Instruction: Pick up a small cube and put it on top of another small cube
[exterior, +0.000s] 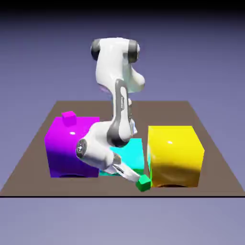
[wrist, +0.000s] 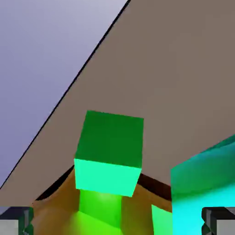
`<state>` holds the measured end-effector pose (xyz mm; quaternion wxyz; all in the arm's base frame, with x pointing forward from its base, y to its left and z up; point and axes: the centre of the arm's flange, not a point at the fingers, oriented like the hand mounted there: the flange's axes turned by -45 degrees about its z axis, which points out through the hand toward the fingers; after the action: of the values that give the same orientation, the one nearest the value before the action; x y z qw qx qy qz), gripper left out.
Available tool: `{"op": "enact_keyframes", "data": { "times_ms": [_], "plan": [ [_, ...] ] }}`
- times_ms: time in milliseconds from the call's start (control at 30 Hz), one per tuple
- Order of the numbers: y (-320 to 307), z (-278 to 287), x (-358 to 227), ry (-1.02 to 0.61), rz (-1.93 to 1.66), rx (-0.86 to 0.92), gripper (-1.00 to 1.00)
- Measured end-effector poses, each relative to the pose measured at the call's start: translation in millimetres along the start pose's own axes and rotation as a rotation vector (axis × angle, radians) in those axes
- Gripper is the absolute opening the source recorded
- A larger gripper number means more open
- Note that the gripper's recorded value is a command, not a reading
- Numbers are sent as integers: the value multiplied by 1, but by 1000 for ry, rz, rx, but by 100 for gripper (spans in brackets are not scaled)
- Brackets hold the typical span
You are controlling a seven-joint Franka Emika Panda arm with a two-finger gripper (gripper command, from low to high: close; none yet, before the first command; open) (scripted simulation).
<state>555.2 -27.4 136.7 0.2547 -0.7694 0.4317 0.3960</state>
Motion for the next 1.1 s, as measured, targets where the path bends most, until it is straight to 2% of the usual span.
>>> {"op": "enact_keyframes", "data": {
  "times_ms": [67,133,200,233,300,367,467,667,900,1100],
  "plan": [
    [-2,12,16,-96,50,9,0],
    [-2,16,21,-126,64,11,0],
    [-2,64,29,-127,64,12,0],
    [-2,77,31,-126,64,11,-100],
    [-2,77,31,-126,64,12,-100],
    [-3,29,23,-127,64,14,-100],
    [-49,18,-16,-130,11,-21,-100],
    [-152,49,-168,-141,-276,-126,-100],
    [-158,91,-324,-86,-750,-201,-100],
    [-130,139,-452,-3,-1163,-315,-100]
  ]
}}
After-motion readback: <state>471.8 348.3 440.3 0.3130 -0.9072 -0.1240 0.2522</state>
